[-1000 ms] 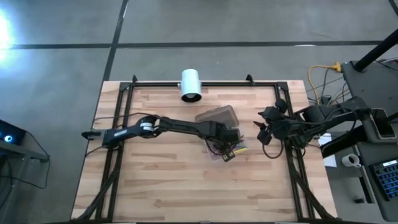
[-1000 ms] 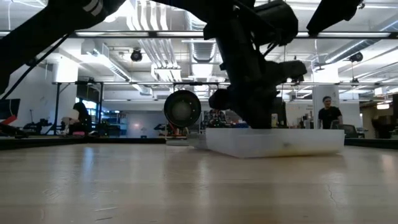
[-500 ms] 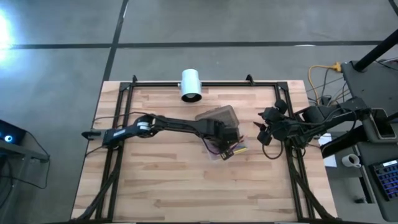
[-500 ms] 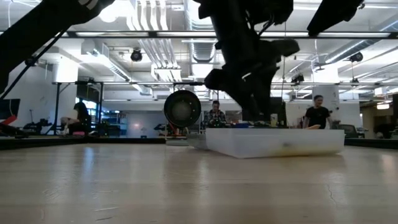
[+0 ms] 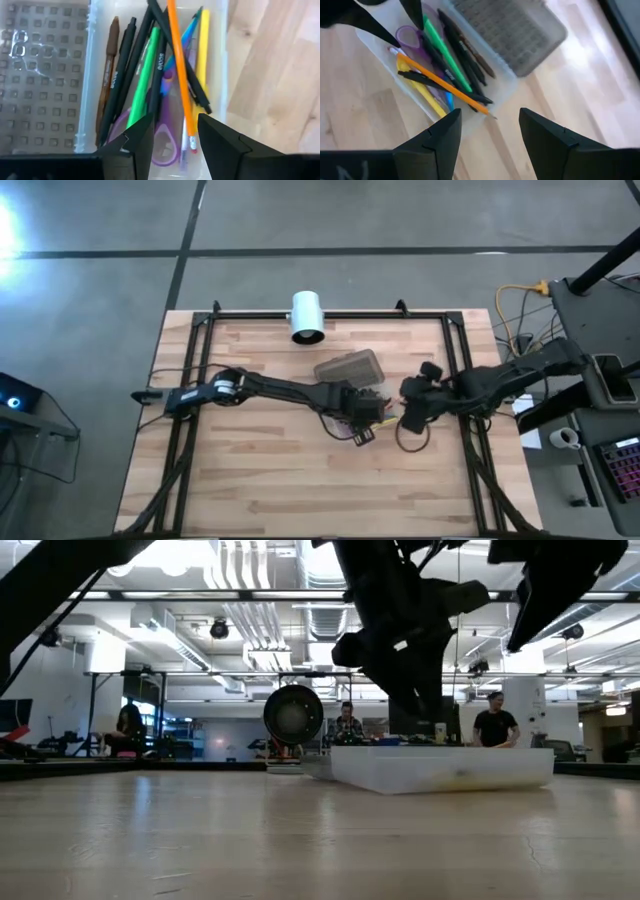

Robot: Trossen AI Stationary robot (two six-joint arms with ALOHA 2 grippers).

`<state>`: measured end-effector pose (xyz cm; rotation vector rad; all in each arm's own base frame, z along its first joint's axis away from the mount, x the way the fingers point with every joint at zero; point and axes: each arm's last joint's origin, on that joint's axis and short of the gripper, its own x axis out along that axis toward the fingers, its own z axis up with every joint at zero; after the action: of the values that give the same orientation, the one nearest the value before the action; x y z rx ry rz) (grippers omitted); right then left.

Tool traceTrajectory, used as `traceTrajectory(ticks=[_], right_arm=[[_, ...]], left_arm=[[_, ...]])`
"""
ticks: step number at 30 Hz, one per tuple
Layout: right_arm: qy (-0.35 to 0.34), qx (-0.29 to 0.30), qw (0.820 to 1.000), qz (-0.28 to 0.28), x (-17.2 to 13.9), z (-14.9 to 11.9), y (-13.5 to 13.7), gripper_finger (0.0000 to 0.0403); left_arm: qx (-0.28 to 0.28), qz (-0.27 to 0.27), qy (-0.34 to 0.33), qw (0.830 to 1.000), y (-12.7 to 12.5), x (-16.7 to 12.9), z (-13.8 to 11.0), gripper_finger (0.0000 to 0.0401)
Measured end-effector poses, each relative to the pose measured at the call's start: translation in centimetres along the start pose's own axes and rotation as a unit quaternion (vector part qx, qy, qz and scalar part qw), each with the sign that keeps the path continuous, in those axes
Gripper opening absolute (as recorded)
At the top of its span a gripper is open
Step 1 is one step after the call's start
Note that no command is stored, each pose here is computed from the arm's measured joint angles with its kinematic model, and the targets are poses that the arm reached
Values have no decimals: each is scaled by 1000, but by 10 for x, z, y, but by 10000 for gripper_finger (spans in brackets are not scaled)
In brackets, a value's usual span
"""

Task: Pick & place school supplies into a supply box
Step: Adjust the yellow pencil in the supply box

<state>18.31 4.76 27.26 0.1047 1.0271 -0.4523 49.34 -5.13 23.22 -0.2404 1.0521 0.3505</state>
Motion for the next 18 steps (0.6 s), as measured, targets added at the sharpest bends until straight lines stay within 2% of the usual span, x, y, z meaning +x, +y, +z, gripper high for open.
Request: traceTrajectory(ticks=[3,5,8,10,14,18], right_arm=[[0,-3,1000,2,17,3,12,192],[-3,-21,1000,6,26,6,20,192],[11,-62,998,2,40,7,30,191],[30,-96,995,-1,48,6,34,189],[76,-169,982,21,65,2,39,177],[94,-259,960,56,79,0,44,163]], left_arm=[[6,9,15,1000,-2,-1,-8,136],[18,42,19,999,-2,-8,-16,136],[26,98,5,995,6,-41,-29,136],[0,110,-4,994,16,-61,-42,136],[-92,96,-25,991,37,-82,-84,136],[-173,15,-121,977,53,-114,-119,136]])
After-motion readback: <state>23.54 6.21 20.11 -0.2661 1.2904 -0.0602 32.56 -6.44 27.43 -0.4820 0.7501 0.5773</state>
